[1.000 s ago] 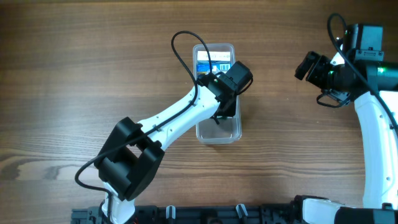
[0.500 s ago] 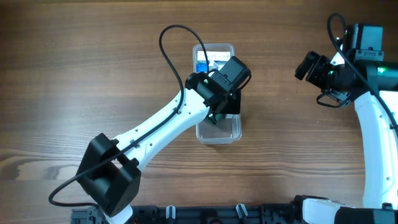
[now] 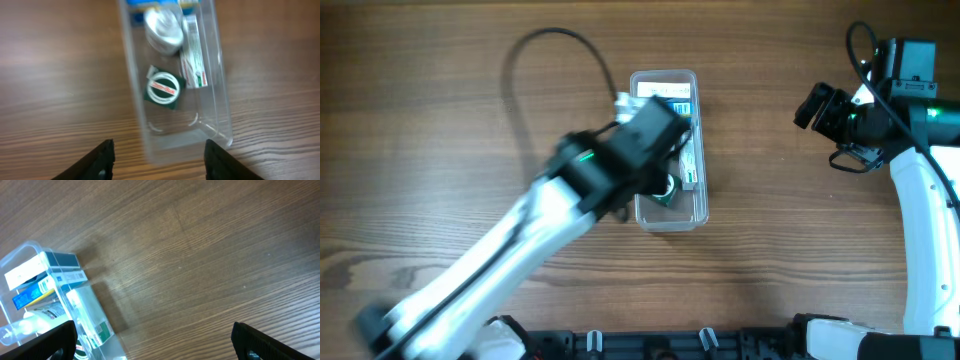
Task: Pack container
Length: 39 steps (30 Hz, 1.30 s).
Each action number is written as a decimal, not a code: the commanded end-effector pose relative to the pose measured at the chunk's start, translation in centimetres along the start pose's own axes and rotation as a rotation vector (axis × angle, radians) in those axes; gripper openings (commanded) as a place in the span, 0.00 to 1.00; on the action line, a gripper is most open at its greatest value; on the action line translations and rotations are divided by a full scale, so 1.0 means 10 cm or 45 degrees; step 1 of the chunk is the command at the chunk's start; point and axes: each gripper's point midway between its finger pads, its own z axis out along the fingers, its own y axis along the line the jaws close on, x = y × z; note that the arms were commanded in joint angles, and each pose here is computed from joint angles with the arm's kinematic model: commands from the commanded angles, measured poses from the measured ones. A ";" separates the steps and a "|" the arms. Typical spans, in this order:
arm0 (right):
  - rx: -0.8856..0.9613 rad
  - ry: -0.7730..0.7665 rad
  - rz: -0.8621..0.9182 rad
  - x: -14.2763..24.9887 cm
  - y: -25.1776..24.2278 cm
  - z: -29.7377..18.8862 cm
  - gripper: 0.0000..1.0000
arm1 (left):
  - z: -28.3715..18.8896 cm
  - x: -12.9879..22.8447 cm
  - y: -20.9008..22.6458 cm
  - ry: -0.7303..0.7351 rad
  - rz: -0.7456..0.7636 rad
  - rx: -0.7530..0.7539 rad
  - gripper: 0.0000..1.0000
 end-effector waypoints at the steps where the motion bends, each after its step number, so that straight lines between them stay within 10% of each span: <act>1: -0.014 0.015 -0.001 0.01 0.01 0.02 1.00 | -1.10 -0.15 0.60 -0.375 -0.077 -0.044 0.60; 7: -0.014 0.015 -0.001 0.01 0.01 0.02 1.00 | -2.03 0.32 1.49 -0.686 -0.280 -0.036 0.58; 10: -0.014 0.015 -0.001 0.01 0.01 0.02 1.00 | -2.06 0.57 1.85 -0.777 -0.373 -0.098 1.00; 30: -0.014 0.015 -0.001 0.01 0.01 0.02 1.00 | -1.20 0.53 1.84 -0.807 -0.725 -0.122 1.00; 39: -0.014 0.015 -0.001 0.01 0.01 0.02 1.00 | -0.42 0.51 1.74 -0.836 -0.389 0.158 1.00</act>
